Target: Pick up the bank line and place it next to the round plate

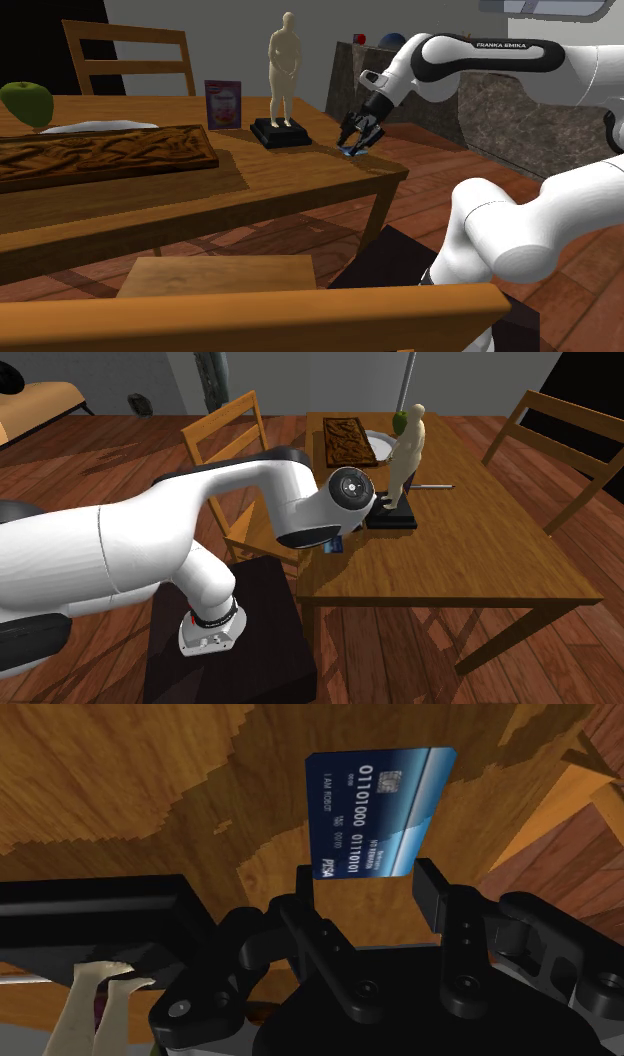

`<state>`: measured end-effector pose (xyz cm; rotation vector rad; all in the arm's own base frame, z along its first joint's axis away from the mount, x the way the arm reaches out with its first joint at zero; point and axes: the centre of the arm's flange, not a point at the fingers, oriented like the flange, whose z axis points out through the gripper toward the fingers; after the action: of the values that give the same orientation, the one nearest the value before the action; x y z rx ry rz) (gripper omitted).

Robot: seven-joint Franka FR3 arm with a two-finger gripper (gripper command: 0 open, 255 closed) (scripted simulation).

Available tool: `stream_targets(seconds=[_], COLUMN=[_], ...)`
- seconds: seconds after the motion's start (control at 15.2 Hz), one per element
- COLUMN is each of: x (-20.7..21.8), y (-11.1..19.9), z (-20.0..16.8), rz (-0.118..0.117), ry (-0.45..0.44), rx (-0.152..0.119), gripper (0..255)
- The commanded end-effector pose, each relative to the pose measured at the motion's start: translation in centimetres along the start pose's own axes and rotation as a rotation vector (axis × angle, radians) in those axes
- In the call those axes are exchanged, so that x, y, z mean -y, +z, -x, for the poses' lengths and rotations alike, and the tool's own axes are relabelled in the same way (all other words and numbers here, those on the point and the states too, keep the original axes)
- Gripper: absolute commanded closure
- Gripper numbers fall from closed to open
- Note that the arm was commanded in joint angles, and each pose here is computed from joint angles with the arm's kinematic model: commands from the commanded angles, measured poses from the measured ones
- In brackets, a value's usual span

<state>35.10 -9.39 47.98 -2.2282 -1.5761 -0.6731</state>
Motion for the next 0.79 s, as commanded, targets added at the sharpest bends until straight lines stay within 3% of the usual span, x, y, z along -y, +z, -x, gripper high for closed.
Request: stream_targets(seconds=[0.0,0.59,0.73], x=[0.0,0.0,0.1], y=[-0.9,-4.9,-4.4], z=[-0.6,-3.2,-4.5], rz=[0.000,0.000,0.000], ry=[0.000,0.000,0.000], rx=[0.000,0.000,0.000], gripper=[255,255,255])
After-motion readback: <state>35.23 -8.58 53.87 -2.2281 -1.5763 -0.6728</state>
